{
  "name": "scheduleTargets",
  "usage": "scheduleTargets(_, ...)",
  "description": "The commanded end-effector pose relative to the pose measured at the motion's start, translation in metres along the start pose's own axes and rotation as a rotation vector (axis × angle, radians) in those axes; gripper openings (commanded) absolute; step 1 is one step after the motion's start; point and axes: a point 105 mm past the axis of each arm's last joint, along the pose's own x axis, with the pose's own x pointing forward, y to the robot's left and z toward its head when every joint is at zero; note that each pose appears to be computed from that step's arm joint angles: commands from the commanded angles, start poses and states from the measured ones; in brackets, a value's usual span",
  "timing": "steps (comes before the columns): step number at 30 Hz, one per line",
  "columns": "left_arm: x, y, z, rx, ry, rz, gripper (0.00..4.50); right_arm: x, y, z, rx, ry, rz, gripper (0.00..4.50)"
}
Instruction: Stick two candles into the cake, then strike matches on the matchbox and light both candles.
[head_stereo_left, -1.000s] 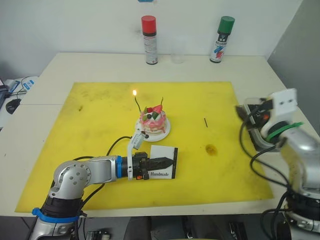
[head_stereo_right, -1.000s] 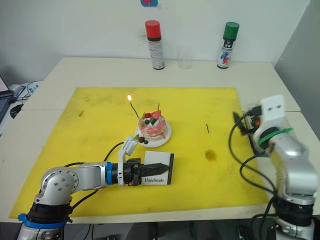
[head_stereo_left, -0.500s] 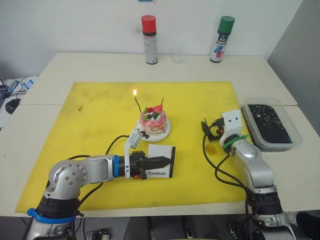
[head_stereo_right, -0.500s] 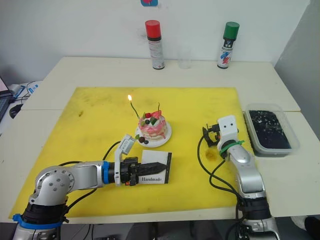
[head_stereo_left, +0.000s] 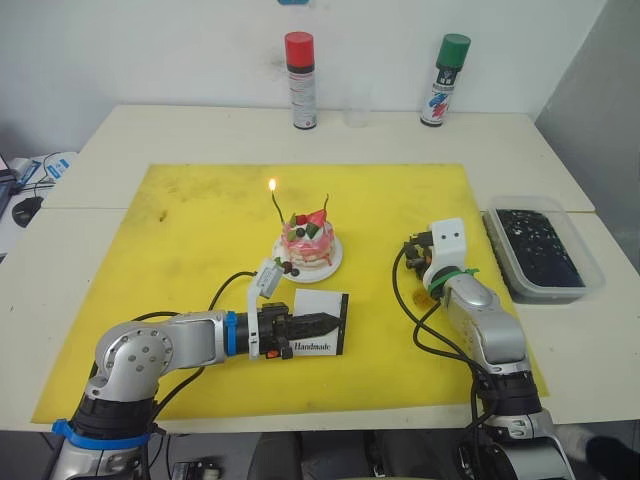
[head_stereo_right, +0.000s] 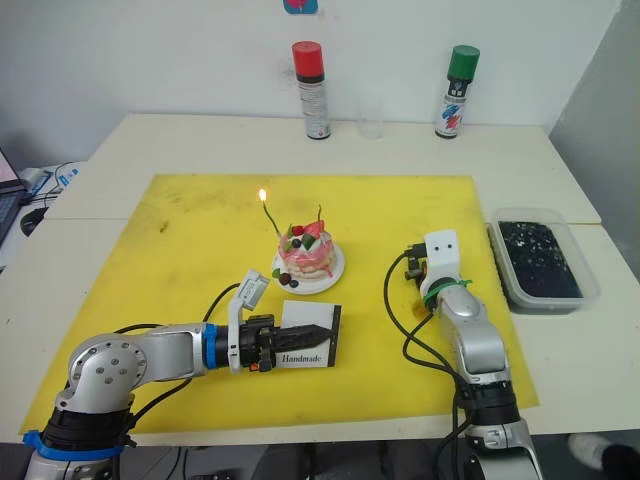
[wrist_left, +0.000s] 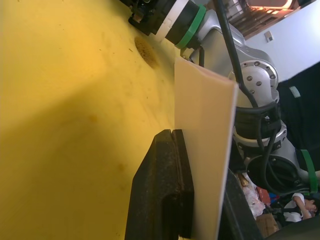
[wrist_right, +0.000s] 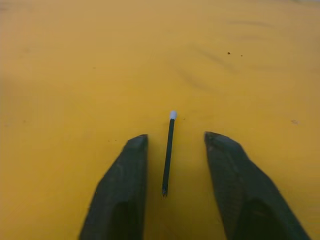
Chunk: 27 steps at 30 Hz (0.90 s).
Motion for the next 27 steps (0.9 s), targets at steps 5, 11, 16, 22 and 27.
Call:
scheduleTargets(5,-0.001,-0.009,0.004,0.031,-0.019,-0.022,0.00,-0.005,0.009,0.021,0.108,-0.049,0.040,0.02)
scheduleTargets(11,-0.006,-0.006,0.005,0.026,-0.021,-0.010,0.00,-0.044,0.037,0.046,0.082,-0.093,0.261,0.02)
scheduleTargets(16,-0.014,0.000,0.003,0.020,-0.004,0.020,0.00,-0.099,0.060,0.028,-0.149,-0.025,0.546,0.02)
scheduleTargets(22,-0.017,0.003,0.003,0.022,0.021,0.029,0.00,-0.127,0.066,0.000,-0.223,0.056,0.662,0.02)
scheduleTargets(27,-0.016,0.002,0.004,0.027,0.038,0.024,0.00,-0.121,0.069,-0.022,-0.231,0.054,0.654,0.02)
